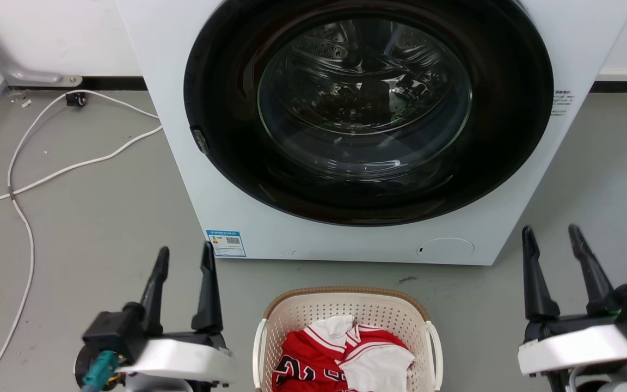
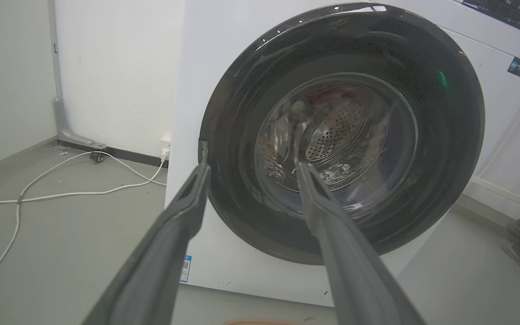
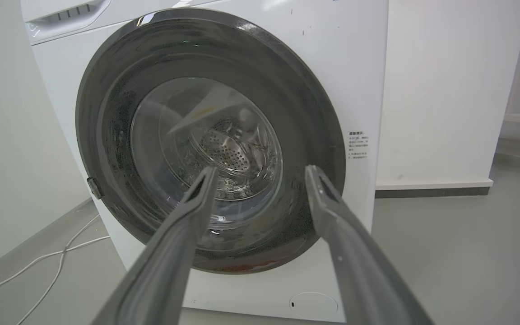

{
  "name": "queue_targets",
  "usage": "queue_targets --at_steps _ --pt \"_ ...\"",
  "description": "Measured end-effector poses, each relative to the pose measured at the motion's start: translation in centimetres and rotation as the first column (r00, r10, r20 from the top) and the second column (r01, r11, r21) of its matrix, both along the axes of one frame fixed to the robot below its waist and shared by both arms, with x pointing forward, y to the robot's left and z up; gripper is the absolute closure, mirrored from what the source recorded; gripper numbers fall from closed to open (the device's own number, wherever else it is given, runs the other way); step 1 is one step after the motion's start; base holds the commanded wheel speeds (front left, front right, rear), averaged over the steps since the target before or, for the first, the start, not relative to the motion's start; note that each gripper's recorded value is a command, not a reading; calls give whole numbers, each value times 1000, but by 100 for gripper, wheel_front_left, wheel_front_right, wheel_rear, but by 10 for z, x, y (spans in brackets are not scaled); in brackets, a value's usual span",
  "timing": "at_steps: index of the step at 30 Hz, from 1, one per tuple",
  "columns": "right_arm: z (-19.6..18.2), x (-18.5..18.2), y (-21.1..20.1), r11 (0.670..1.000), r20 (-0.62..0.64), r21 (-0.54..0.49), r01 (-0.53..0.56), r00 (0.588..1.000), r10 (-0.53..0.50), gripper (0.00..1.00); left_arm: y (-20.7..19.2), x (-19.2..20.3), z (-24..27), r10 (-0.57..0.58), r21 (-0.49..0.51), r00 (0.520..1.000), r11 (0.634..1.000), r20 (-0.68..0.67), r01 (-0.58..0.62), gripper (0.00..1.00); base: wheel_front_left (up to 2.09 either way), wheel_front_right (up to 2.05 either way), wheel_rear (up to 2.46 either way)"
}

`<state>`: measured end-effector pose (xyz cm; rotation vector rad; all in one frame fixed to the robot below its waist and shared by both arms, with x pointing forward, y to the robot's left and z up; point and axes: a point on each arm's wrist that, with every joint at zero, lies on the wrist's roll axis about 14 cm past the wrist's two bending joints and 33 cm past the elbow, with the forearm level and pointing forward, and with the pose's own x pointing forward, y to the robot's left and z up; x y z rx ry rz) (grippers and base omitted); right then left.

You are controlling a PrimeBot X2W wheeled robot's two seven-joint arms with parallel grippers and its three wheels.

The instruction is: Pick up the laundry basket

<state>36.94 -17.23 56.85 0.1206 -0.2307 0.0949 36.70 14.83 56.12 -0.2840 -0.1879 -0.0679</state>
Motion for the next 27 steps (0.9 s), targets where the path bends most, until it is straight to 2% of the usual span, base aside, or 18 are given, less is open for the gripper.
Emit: queue_targets --at_steps 4,17,27 --pt "-13 -3 -1 999 -31 -53 8 999 -10 0 -7 -3 -7 2 85 1000 996 -13 -1 0 0 0 0" --pt "-26 -7 1 987 -51 -162 9 999 -17 0 -22 -9 -14 -21 260 1000 965 2 19 0 0 0 0" --pt "-39 -10 2 988 -82 -156 -2 997 -11 0 -26 -12 -27 -26 276 999 961 -23 32 0 0 0 0"
